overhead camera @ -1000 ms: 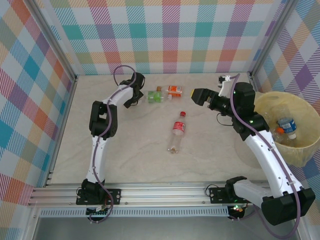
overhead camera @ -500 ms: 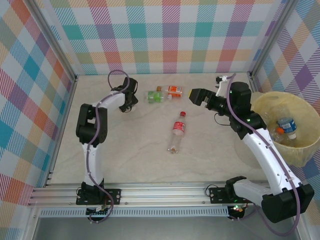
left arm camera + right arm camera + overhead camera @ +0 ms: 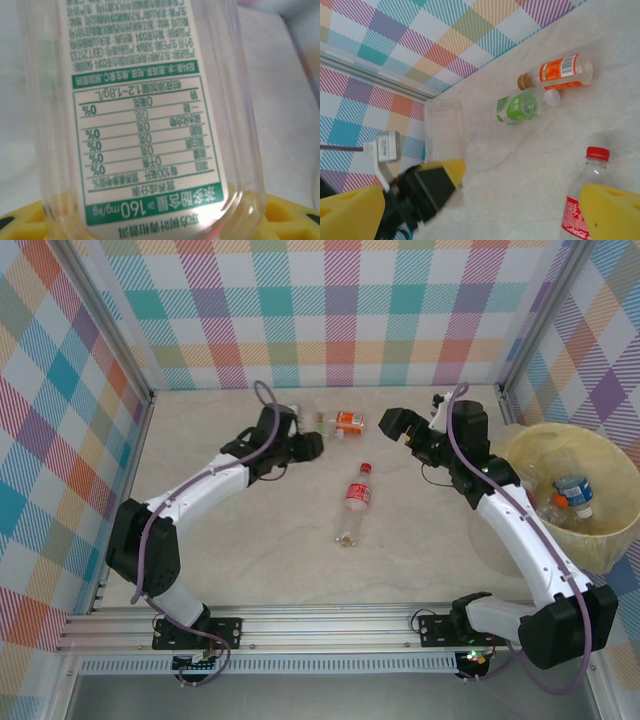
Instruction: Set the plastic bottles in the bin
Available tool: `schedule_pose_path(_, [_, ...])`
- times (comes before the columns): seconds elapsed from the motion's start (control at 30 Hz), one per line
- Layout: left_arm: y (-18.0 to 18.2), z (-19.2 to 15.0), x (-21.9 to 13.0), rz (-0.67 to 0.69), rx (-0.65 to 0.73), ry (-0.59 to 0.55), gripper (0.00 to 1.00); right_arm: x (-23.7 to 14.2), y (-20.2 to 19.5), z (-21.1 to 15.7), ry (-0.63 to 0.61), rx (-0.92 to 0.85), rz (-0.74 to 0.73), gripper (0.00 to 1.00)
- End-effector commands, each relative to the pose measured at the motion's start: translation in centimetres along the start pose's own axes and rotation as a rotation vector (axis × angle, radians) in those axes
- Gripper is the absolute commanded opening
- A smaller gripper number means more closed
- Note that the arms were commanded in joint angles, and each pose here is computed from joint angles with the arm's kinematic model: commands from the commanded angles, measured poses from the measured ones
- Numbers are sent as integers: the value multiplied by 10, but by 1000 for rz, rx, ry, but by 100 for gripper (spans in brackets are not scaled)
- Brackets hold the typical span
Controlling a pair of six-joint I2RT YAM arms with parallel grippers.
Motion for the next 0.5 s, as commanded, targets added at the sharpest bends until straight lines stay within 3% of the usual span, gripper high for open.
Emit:
schedule_pose_path(0.0, [-29,-17,-10,-149,143,54,49,5,8,1,15,38,70,100])
schedule_pose_path(0.3, [-59,-41,-17,-319,216,83,49,15,-3,-8,89,77,11,100])
schedule_pose_path(0.47, [-72,-49,-22,-372,266,100,49,28,1,-13,160,102,104,100])
Point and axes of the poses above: each hand's point on the last joint's axis, 136 mm out from that joint toward the fingers, its own x axis out along the fingers, its own y axis along the line the jaws close on, z = x × y, the point moved 8 cm from there along -x, back along the fingers, and after that the axes turned 9 degrees about -x, right-handed, at the moved point
